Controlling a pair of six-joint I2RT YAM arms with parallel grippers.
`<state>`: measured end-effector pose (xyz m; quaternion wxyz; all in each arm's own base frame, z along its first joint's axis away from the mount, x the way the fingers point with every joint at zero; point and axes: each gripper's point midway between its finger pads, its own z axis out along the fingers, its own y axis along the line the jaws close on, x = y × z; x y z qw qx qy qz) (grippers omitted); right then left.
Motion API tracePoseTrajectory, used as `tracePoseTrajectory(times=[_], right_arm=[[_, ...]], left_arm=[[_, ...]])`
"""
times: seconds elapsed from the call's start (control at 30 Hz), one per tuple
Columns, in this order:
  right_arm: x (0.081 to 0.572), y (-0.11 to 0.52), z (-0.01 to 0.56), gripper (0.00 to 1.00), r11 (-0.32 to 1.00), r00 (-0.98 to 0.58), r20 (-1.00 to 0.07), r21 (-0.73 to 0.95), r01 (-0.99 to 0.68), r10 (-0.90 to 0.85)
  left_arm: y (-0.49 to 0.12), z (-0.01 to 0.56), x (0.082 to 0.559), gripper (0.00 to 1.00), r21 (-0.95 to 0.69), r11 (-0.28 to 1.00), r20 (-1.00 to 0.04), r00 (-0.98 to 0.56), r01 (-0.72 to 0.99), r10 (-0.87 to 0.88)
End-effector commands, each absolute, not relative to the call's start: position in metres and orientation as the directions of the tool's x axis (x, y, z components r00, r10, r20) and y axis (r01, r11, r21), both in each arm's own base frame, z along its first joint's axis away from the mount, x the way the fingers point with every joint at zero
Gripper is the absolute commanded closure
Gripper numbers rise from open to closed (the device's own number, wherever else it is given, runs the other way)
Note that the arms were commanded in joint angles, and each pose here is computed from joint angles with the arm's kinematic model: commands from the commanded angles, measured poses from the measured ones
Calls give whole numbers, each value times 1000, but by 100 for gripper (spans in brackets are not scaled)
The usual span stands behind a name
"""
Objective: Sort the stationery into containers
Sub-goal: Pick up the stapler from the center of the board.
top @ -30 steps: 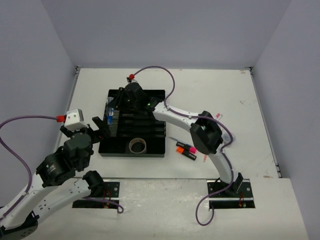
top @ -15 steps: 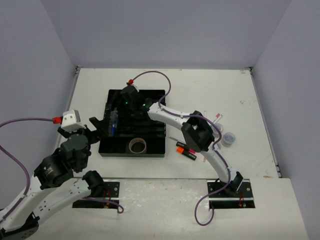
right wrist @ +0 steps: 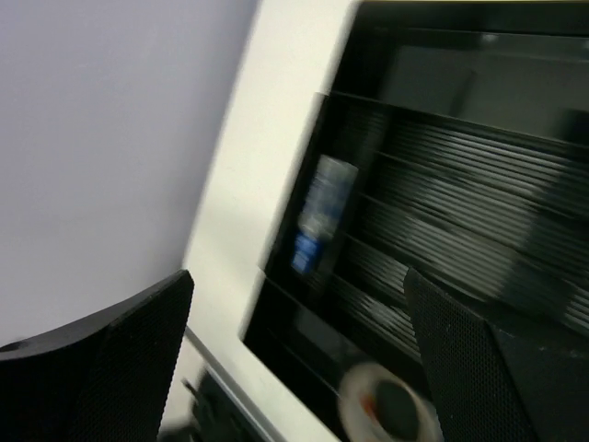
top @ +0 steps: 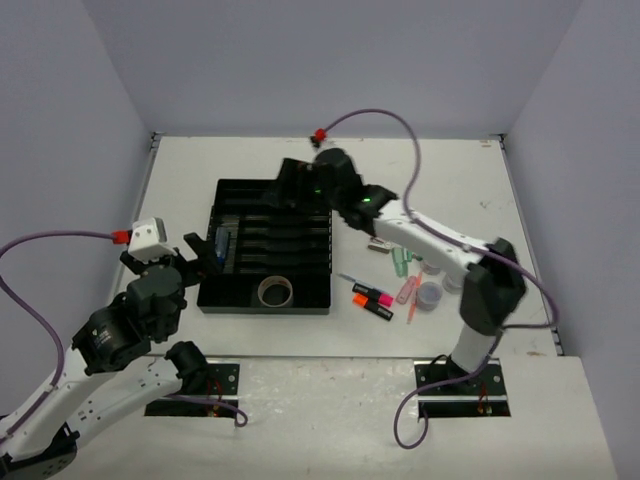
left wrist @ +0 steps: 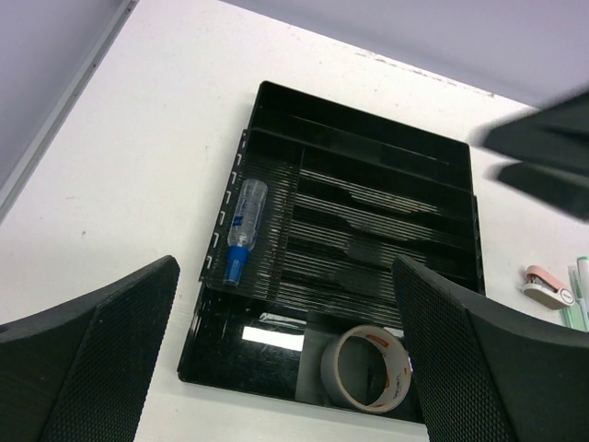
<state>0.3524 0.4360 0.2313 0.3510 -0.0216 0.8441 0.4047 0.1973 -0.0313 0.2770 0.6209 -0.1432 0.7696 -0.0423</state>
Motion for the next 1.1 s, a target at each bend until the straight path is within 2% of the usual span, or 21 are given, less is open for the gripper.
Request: tracePoseTrajectory(times=[0.0,0.1,0.2,0.33,0.43,0.63,0.83,1.07], right_arm=[[351,273,247,1,784,-651,-731,522,-336,207],[340,202,230,1,891,-599,-792,352,-287,120],[325,172,211,1,917,-570,-817,160,-366,-84],[331,154,185,2,918,-599,-756,-8,-396,-265],[343,146,160,2,896,-642,-664,-101,-432,-384],[365,146,126,3,868,-690,-567,-92,-488,-449],[362,146,70,12,817,-754,-350,-62,-574,-556],[364,157,53,20,809,-770,-307,-2,-588,-560]], left_arm=[[-45,278,207,0,-213,966,-948,-210,-144,-240],[-61,269,214,0,-165,981,-946,-264,-101,-186],[-77,259,221,0,-122,991,-942,-310,-48,-131],[-91,244,230,0,-69,998,-925,-373,-9,-67],[-94,236,231,0,-48,999,-915,-402,-1,-44],[-100,234,232,0,-51,998,-913,-405,26,-36],[-103,231,233,0,-40,999,-909,-416,37,-20],[-103,231,233,0,-43,998,-910,-414,41,-23]])
